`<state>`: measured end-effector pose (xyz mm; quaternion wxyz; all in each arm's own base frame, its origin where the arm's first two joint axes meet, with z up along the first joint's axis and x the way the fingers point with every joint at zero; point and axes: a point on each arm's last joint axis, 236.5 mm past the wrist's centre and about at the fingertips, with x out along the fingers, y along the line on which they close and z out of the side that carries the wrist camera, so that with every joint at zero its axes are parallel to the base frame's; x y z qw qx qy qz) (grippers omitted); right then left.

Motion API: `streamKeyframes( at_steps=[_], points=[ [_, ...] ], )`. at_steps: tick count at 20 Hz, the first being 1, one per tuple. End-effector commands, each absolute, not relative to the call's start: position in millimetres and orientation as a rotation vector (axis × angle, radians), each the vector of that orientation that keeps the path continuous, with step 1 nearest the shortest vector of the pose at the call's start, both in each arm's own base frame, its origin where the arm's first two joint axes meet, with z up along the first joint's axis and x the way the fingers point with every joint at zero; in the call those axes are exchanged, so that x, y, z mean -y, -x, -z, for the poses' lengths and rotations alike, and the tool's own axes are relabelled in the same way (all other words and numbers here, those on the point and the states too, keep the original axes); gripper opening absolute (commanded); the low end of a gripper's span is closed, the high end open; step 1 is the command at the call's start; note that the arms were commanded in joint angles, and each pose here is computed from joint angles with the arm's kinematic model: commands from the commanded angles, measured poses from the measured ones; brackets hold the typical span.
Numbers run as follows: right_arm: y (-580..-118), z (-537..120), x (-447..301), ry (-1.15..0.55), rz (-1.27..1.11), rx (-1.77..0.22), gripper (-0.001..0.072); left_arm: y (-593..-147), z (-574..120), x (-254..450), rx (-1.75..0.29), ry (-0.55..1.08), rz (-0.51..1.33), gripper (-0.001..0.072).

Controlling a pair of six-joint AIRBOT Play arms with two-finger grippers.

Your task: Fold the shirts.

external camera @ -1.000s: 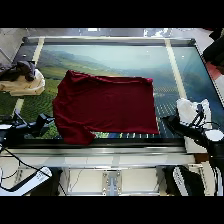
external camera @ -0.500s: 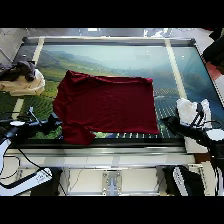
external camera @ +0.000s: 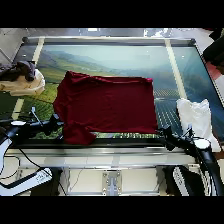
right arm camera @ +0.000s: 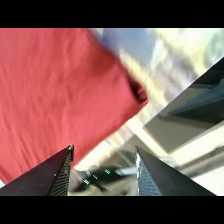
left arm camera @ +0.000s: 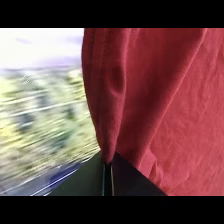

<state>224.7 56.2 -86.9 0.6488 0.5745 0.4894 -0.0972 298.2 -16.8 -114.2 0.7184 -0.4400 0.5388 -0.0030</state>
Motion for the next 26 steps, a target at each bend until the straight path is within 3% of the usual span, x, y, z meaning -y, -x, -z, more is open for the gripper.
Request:
streamKeyframes(
  at_steps=[1, 8, 11, 13, 15, 19, 23, 26],
  points=[
    [-239.9, 99.1, -41.8, -1.42, 0.325, -1.036, 0.0445, -298.3, 113.6, 17.8, -1.192, 0.978, 0.01, 0.0013],
    [-251.0, 117.4, -50.6, -1.503, 0.296, -1.065, 0.0434, -298.1, 113.7, 17.9, -1.192, 0.978, 0.01, 0.0012],
    [-261.2, 110.3, -51.0, -1.487, 0.238, -1.022, 0.0017, -298.5, 113.4, 17.9, -1.191, 0.979, 0.01, 0.0012],
    [-279.4, 88.3, -52.6, -1.399, 0.106, -0.967, 0.0014, -307.3, 102.8, 17.5, -1.149, 1.002, 0.015, 0.0011],
    [-304.1, 34.2, -66.1, -1.245, -0.154, -0.9, 0.0012, -326.3, 61.4, 19.2, -1.048, 1.004, 0.08, 0.0011],
    [-313.9, -128.0, -88.9, -0.823, -0.542, -0.682, 0.0012, -346.2, -105.9, 6.0, -0.666, 0.708, 0.234, 0.0009],
    [-258.1, -270.4, -83.6, -0.346, -0.444, -0.478, 0.0013, -284.0, -324.2, -2.9, -0.118, 0.299, 0.125, 0.0008],
    [-205.3, -384.8, -82.2, -0.076, -0.321, -0.202, 0.0011, -214.9, -403.2, -16.7, -0.008, 0.091, -0.141, 0.0007]
  ],
)
